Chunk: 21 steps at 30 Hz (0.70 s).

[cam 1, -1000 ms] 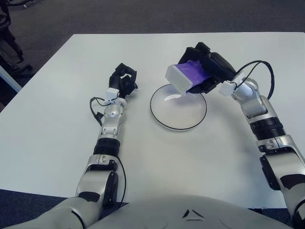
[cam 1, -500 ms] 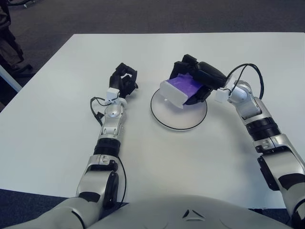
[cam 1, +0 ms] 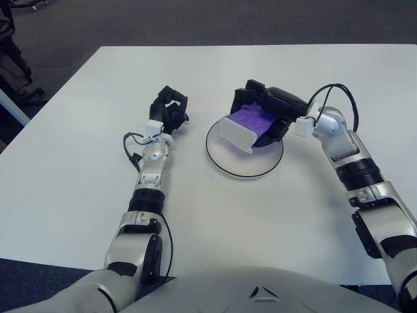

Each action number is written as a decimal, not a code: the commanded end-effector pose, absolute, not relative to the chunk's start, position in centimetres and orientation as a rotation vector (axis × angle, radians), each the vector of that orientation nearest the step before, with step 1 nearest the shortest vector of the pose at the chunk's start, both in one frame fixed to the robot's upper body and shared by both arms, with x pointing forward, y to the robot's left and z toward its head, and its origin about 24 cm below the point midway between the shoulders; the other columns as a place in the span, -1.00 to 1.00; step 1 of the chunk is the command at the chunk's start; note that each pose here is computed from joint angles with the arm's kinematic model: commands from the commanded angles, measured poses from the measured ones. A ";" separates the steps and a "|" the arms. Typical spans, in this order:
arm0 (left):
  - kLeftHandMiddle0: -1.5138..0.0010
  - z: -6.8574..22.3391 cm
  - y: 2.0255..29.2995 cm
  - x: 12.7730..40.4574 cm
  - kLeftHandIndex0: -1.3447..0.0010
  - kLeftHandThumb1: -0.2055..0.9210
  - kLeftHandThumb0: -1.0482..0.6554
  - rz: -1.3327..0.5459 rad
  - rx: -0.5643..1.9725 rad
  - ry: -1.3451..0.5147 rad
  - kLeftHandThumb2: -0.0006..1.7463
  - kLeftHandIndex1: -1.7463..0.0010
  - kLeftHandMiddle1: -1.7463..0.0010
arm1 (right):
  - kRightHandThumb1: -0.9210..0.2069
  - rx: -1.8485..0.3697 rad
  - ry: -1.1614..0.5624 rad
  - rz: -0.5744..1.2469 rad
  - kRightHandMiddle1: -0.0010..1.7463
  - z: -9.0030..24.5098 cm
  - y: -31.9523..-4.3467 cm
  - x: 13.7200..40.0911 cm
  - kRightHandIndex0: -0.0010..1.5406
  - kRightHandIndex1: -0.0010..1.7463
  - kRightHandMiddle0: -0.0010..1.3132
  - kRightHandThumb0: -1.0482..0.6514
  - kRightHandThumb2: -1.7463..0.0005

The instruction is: Put the tissue paper into the plate.

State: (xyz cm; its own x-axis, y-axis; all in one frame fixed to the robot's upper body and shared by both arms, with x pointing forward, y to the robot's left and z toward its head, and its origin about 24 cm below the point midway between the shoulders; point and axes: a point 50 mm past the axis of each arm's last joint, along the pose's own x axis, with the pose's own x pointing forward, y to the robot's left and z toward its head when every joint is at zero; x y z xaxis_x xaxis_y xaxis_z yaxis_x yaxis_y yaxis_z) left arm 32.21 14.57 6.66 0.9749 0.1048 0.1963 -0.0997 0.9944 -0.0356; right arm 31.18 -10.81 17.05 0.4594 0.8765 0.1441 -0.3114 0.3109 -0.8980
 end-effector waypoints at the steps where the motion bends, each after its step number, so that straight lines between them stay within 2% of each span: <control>1: -0.17 1.1 15.1 29.4 0.06 1.00 -0.18 0.147 -0.034 0.003 -0.60 -1.00 -1.00 | -0.72 -0.947 -0.716 0.904 0.58 17.4 -10.4 30.8 -0.35 0.80 -0.41 0.23 0.36; 2: -0.17 1.1 15.1 29.4 0.06 1.00 -0.18 0.148 -0.033 0.003 -0.59 -1.00 -1.00 | -0.82 -0.947 -0.707 0.907 0.54 17.5 -10.4 30.7 -0.36 0.79 -0.42 0.22 0.47; 5: -0.17 1.1 15.1 29.4 0.06 1.00 -0.18 0.148 -0.033 0.004 -0.59 -1.00 -1.00 | -0.94 -0.945 -0.680 0.917 0.53 18.0 -10.4 30.5 -0.35 0.72 -0.45 0.23 0.61; 8: -0.17 1.1 15.2 29.4 0.05 1.00 -0.18 0.148 -0.032 0.005 -0.59 -1.00 -1.00 | -0.98 -0.941 -0.665 0.921 0.64 18.3 -10.3 30.2 -0.31 0.58 -0.50 0.23 0.67; 12: -0.17 1.2 15.2 29.4 0.05 1.00 -0.18 0.147 -0.030 0.005 -0.58 -1.00 -1.00 | -0.99 -0.912 -0.659 0.936 0.71 18.4 -10.2 30.0 -0.34 0.52 -0.49 0.23 0.68; 14: -0.17 1.1 15.2 29.4 0.05 1.00 -0.17 0.147 -0.029 0.005 -0.58 -1.00 -1.00 | -0.94 -0.895 -0.659 0.946 0.30 18.4 -10.1 29.9 -0.41 0.07 -0.57 -0.06 0.83; 15: -0.17 1.1 15.2 29.4 0.05 1.00 -0.17 0.147 -0.029 0.005 -0.58 -1.00 -1.00 | -0.94 -0.888 -0.659 0.950 0.19 18.5 -10.1 29.9 -0.43 -0.06 -0.59 -0.10 0.87; 17: -0.17 1.1 15.2 29.4 0.05 1.00 -0.17 0.147 -0.029 0.005 -0.58 -1.00 -1.00 | -0.93 -0.869 -0.659 0.960 -0.19 18.5 -10.1 29.9 -0.45 -0.51 -0.61 -0.21 0.95; 18: -0.17 1.1 15.2 29.4 0.05 1.00 -0.17 0.147 -0.029 0.005 -0.58 -1.00 -1.00 | -0.92 -0.865 -0.659 0.963 -0.34 18.5 -10.1 29.9 -0.45 -0.67 -0.60 -0.24 0.96; 21: -0.17 1.1 15.2 29.4 0.05 1.00 -0.17 0.146 -0.029 0.006 -0.58 -1.00 -1.00 | -0.92 -0.809 -0.666 0.969 -0.55 18.8 -10.1 29.9 -0.49 -0.86 -0.61 -0.30 0.98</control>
State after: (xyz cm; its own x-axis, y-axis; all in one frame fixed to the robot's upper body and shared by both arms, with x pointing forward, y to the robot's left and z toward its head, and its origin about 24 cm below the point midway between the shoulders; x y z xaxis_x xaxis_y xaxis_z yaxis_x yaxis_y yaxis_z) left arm 32.22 14.60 6.64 0.9750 0.1066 0.1950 -0.1017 0.9942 -0.0349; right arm 30.06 -10.07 18.24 0.4359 0.8959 0.0860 -0.4282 0.2905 -0.8557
